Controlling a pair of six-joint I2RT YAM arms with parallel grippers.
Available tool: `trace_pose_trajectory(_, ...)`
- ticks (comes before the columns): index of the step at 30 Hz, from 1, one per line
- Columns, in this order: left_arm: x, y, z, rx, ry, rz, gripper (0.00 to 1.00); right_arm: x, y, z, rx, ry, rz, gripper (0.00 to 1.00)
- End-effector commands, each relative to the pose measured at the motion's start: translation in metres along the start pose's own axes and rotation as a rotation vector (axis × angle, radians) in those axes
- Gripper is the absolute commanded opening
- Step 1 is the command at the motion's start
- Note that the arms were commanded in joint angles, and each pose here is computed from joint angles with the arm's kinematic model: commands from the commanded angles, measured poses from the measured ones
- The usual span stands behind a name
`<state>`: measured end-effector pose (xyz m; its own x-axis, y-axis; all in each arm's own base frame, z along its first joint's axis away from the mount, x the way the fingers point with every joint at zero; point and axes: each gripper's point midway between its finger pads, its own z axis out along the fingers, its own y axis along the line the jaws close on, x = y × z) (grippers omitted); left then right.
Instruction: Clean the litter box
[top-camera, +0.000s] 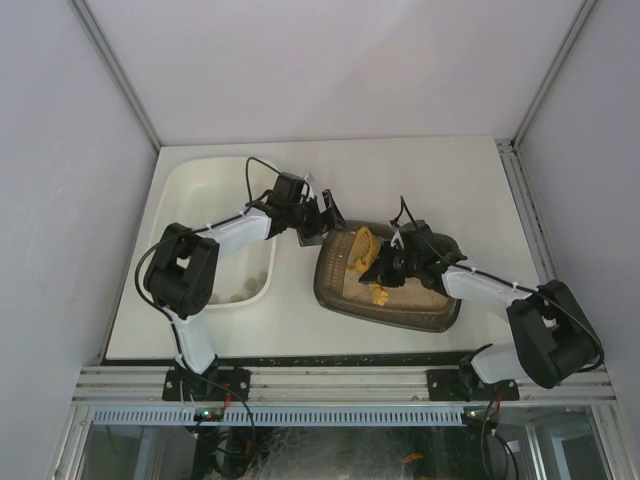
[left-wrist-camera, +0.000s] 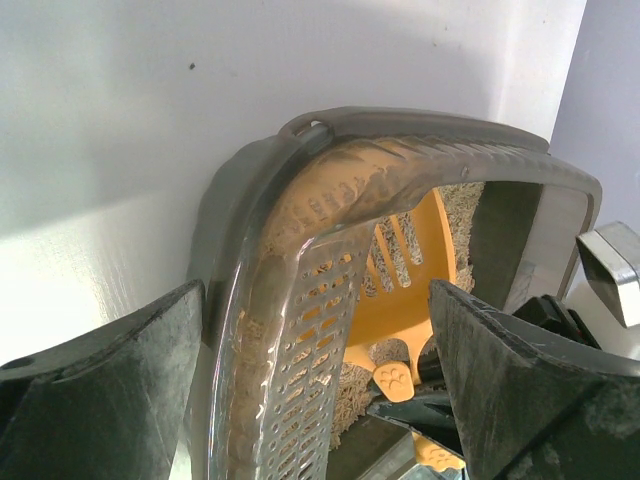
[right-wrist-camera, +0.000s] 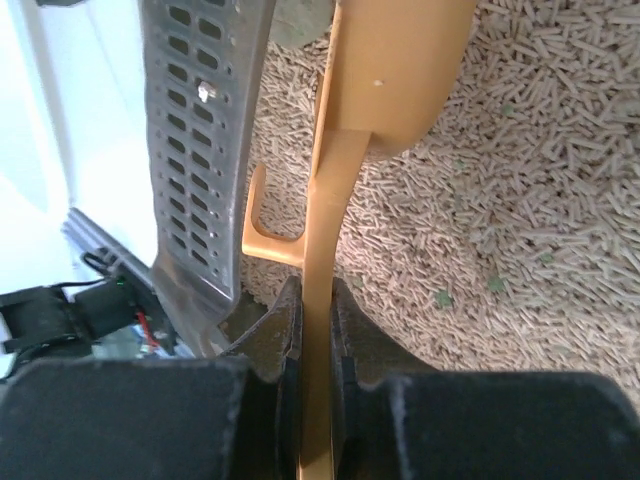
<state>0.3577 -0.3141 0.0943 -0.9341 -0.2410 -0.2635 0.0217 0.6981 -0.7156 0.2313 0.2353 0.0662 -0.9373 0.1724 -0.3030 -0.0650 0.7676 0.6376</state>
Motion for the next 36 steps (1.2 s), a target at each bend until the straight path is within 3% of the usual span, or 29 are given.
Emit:
trace_pose_trajectory(1,0.009,-0.032,-0.013,0.102,0.027,0.041,0.94,0.002,0.011,0.013,-0.156,-0.003,0.096,0.0)
trace_pose_trajectory(12,0.011,-0.032,-0.013,0.104,0.034,0.041,0.94,-0.001,0.008,0.014,-0.293,-0.042,0.216,0.0)
trace_pose_trajectory(26,0.013,-0.031,-0.009,0.1,0.058,0.017,0.95,0.012,-0.036,-0.038,-0.112,-0.088,0.174,0.0)
trace_pose_trajectory(36,0.012,-0.029,-0.01,0.088,0.045,0.041,0.95,0.019,-0.037,-0.065,-0.114,-0.111,0.133,0.0)
